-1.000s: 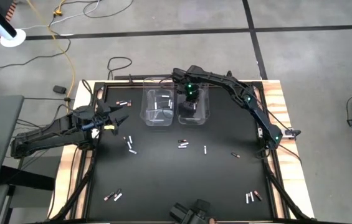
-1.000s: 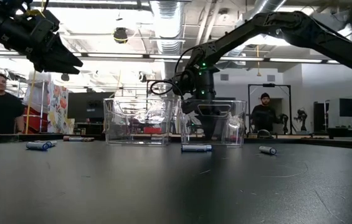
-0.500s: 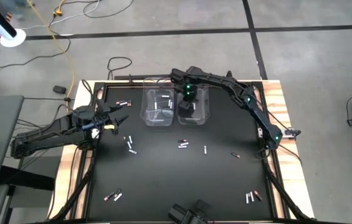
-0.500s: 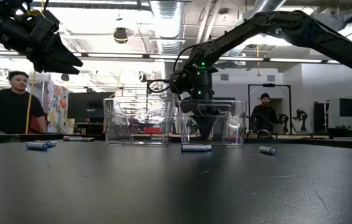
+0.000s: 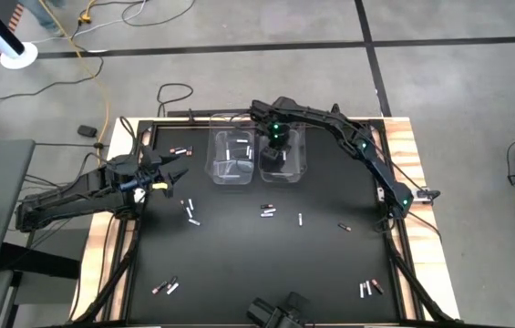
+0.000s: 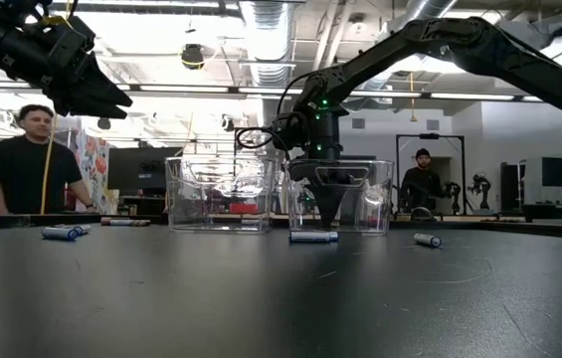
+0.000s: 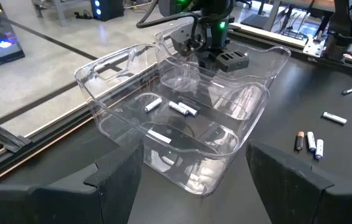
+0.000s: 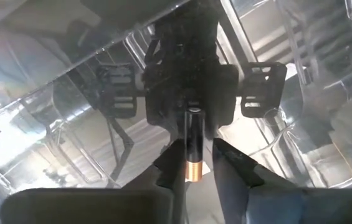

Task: Sort batteries
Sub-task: Put the black battery into the right transparent bin

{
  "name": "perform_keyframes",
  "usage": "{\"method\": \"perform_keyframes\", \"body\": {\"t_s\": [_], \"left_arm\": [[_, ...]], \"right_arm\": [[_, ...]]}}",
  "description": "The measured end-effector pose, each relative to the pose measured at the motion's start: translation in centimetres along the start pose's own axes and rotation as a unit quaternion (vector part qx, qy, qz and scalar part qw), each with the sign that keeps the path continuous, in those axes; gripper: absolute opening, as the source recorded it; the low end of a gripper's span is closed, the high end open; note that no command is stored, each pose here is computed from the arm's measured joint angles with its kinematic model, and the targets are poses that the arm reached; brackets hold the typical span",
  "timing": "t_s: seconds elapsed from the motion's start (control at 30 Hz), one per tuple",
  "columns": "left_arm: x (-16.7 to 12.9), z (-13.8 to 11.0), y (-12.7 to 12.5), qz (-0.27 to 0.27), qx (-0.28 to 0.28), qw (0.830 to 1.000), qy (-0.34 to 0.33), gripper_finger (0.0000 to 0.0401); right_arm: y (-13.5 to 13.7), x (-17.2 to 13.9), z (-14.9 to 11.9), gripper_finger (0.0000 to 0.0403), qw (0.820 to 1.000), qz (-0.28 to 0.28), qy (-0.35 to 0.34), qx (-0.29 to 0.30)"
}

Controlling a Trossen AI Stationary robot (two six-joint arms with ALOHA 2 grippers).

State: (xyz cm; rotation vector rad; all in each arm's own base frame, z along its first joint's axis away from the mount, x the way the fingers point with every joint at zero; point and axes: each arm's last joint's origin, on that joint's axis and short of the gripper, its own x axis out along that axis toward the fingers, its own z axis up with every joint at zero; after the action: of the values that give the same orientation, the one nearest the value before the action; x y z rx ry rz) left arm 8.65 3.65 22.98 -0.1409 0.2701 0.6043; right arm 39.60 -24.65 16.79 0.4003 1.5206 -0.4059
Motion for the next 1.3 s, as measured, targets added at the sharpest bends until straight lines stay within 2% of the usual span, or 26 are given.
{"method": "perform_keyframes", "body": {"t_s": [0.37,0.73,1.0,1.17,1.3], "left_arm": [[0.0,0.0,0.0,0.0,0.0,1.0,0.0,0.0279],[0.0,0.0,0.0,0.0,0.0,1.0,0.002,0.0279],[0.0,-0.5,0.1,0.003,0.007,1.0,0.023,0.0279],[0.0,-0.5,0.1,0.003,0.007,1.0,0.023,0.0279],[0.0,-0.5,0.1,0.003,0.007,1.0,0.023,0.0279]], "right_arm": [[0.0,0.0,-0.4,0.0184,1.0,0.001,0.022,-0.004],[0.1,-1.2,-1.1,0.0194,0.999,0.001,0.035,0.008],[0.4,-6.8,-2.6,0.0187,1.0,-0.001,-0.022,0.006],[0.5,-11.8,-4.5,0.0182,0.997,-0.001,-0.076,0.026],[0.8,-14.5,-6.6,0.0179,0.994,0.001,-0.102,0.041]]}}
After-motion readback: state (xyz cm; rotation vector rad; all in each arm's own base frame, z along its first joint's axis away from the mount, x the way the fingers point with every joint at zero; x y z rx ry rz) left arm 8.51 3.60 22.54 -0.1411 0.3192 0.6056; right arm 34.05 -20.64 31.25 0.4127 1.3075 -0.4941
